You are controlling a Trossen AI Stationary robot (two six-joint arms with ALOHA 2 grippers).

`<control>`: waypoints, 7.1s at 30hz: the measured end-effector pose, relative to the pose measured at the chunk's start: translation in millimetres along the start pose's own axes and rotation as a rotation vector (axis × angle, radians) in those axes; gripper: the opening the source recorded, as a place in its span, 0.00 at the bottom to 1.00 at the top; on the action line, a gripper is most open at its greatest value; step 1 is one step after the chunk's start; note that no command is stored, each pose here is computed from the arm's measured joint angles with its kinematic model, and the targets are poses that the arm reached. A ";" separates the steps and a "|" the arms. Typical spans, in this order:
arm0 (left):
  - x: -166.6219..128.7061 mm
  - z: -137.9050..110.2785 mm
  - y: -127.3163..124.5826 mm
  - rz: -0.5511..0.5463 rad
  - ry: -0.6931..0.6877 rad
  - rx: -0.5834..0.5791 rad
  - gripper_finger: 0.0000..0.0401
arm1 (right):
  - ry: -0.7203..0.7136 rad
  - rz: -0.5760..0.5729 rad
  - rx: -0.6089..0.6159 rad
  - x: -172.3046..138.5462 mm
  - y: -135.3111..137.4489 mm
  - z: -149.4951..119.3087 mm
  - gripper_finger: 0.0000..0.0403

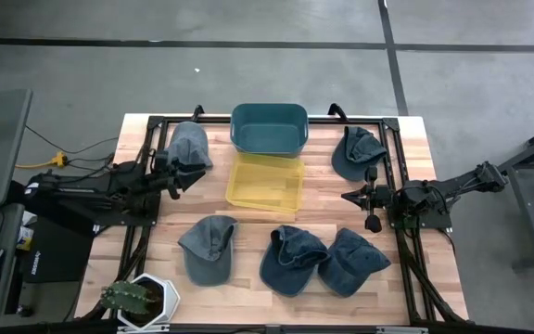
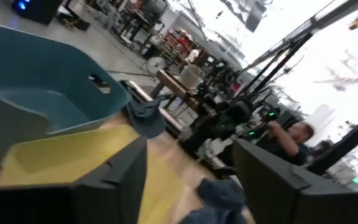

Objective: Pick & Place hat
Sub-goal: Put the bottom gray cap into the blue bin

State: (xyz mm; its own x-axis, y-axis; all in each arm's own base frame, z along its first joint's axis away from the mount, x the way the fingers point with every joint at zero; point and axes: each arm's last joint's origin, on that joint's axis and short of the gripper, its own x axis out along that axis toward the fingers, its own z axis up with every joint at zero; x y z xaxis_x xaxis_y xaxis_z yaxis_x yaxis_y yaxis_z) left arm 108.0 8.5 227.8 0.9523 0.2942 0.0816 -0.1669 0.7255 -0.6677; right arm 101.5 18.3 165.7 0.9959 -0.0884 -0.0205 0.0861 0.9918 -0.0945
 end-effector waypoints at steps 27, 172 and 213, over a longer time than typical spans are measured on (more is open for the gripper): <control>130.1 15.8 -85.1 0.454 0.934 -0.210 0.54 | 0.000 0.000 0.000 0.0 0.0 0.0 0.00; 148.1 -164.3 -88.4 0.878 1.212 -0.290 0.36 | 0.000 0.000 0.000 -0.1 0.0 0.0 0.00; 171.0 -112.2 -151.2 0.700 1.279 -0.081 0.00 | -0.001 0.000 0.000 -0.1 0.0 0.1 0.00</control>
State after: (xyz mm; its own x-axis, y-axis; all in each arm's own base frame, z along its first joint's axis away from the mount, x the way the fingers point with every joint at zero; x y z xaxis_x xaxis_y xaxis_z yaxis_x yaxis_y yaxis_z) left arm 324.8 -120.7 259.7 0.2638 -0.2089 -0.9417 -0.7083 0.6208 -0.3361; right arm 101.5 18.3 165.8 0.9959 -0.0884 -0.0194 0.0862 0.9918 -0.0941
